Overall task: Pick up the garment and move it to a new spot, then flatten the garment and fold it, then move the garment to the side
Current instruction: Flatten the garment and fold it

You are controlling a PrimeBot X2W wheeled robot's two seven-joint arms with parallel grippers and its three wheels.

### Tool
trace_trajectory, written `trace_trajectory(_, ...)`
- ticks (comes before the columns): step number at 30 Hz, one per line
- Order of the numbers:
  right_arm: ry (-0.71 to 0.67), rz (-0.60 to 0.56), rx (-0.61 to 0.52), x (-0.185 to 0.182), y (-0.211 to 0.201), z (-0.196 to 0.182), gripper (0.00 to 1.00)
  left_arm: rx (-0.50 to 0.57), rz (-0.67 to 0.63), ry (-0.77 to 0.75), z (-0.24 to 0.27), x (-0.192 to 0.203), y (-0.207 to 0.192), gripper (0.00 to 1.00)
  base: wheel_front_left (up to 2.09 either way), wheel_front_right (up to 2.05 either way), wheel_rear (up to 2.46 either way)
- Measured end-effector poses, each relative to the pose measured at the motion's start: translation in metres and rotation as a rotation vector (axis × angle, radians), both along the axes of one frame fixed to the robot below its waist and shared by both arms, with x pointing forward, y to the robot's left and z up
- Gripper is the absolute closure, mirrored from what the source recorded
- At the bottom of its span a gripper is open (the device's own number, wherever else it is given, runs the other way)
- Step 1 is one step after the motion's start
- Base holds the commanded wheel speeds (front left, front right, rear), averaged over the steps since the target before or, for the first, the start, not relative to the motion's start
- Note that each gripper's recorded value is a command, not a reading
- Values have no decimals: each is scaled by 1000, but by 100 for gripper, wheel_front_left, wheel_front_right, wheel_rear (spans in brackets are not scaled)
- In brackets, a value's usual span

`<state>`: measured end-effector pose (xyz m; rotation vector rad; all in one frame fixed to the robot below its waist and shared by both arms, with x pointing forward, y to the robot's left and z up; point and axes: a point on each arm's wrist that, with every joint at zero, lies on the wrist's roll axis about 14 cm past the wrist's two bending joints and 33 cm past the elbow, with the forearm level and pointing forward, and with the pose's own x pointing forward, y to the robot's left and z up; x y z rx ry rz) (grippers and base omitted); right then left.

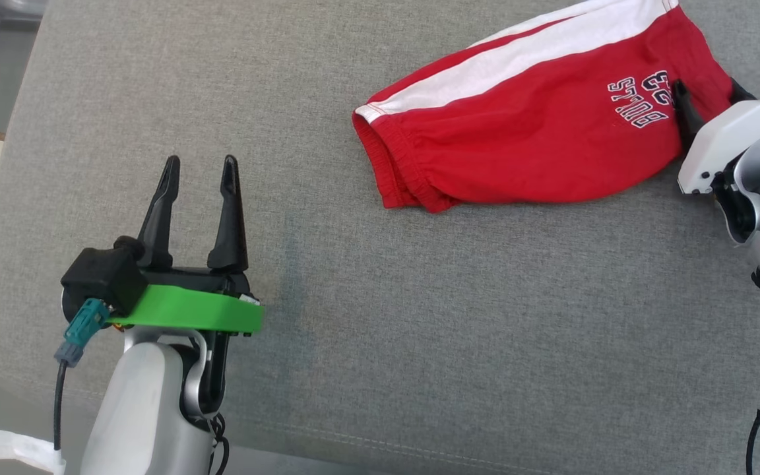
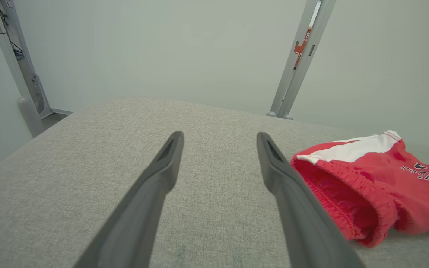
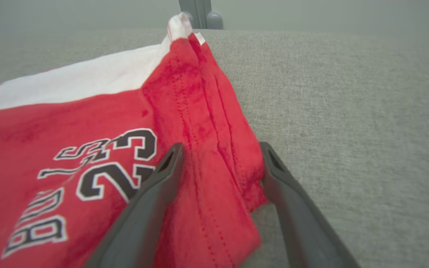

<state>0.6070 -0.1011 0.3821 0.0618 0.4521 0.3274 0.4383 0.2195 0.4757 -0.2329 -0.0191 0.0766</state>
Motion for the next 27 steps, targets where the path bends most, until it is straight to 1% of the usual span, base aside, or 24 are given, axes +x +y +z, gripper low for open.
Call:
trace_trajectory(1, 13, 1, -2, -1, 1, -2, 10, 1, 7, 3, -1, -2, 2, 0, 0, 0, 0)
trace_trajectory(2, 29, 2, -2, -2, 1, -5, 42, 5, 13, 6, -1, -4, 4, 0, 0, 0, 0)
trace_trajectory(3, 37, 5, -2, -3, 2, -6, 92, 11, 16, 7, -1, -5, 5, 0, 0, 0, 0)
trace_trajectory(4, 42, 4, 3, -3, 3, -6, 100, 16, 18, 8, -2, -5, 5, 0, 0, 0, 0)
trace_trajectory(10, 2, -5, 35, -7, 2, 5, 100, 29, -1, -1, 2, -6, -2, 0, 0, 0, 0)
trace_trajectory(13, -18, -7, 25, -16, -5, 8, 100, 31, -13, -5, 4, -8, -7, 0, 0, 0, 0)
trace_trajectory(17, -38, -44, 45, -29, -20, 16, 100, 34, -22, -9, 6, -13, -11, 0, 0, 0, 0)
trace_trajectory(27, -51, -197, 56, -78, -91, 24, 100, 63, -51, -26, 13, -25, -20, 0, 0, 0, 0)
